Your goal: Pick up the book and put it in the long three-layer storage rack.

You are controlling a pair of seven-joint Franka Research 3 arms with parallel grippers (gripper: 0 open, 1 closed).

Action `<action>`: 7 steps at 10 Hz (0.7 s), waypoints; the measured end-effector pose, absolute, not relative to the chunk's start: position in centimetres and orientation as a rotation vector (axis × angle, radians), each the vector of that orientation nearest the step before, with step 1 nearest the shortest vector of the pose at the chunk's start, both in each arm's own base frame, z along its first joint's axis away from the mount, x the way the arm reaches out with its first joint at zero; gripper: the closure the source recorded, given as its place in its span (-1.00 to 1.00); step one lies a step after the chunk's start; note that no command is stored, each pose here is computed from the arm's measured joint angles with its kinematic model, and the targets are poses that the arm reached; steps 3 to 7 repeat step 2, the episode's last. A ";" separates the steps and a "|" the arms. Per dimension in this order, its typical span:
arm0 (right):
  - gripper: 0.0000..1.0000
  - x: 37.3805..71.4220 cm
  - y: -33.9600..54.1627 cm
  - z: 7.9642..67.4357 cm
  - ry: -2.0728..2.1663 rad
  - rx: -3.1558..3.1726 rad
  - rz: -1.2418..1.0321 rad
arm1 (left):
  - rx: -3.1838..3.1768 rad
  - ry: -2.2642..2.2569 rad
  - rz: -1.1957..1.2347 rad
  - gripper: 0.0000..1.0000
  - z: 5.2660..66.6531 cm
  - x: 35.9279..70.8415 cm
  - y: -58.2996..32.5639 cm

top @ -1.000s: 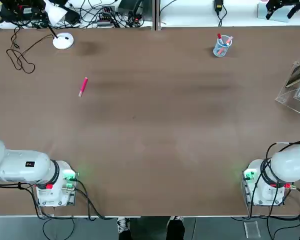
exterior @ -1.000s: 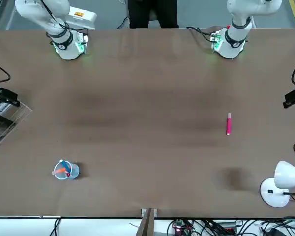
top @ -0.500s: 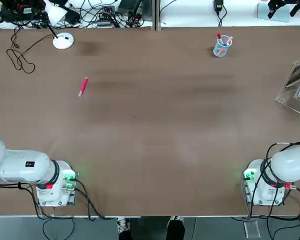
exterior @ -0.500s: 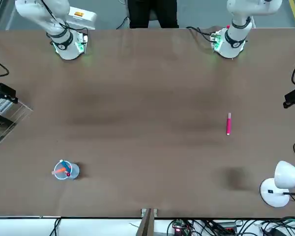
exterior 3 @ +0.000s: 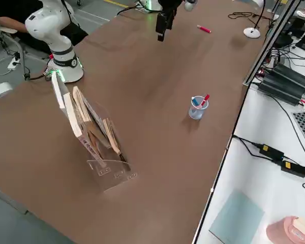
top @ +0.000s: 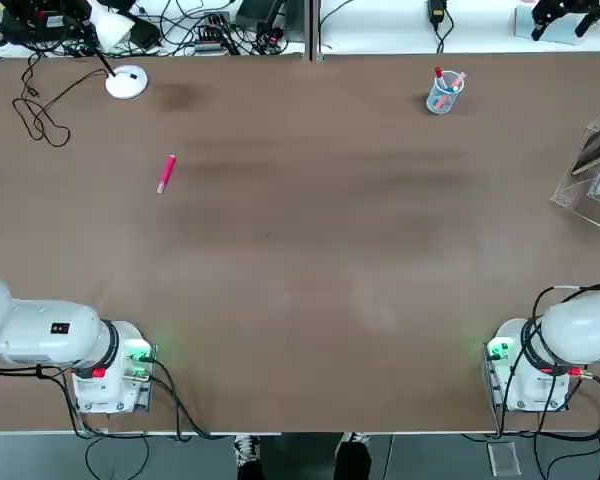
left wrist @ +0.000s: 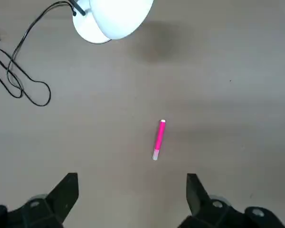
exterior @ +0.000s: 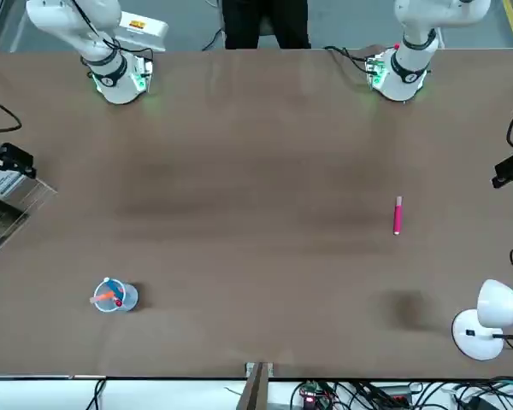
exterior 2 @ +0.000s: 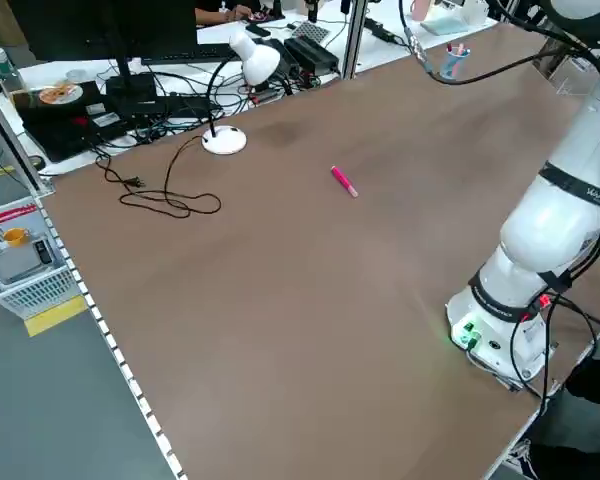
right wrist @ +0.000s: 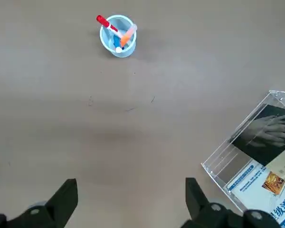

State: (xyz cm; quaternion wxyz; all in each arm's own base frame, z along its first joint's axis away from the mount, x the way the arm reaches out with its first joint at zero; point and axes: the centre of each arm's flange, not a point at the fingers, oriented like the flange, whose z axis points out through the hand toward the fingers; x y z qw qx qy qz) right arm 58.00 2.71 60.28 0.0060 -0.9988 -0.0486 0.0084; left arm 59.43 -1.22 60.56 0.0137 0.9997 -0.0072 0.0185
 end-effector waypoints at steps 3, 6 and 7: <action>-1.00 58.1 2.7 59.9 -0.158 -3.128 0.023 | 3.114 -0.022 0.058 -1.00 60.6 59.4 -1.2; -1.00 58.1 2.7 59.9 -0.158 -3.128 0.023 | 3.114 -0.022 0.058 -1.00 60.6 59.4 -1.2; -1.00 58.1 2.7 59.9 -0.158 -3.128 0.023 | 3.114 -0.022 0.058 -1.00 60.6 59.4 -1.2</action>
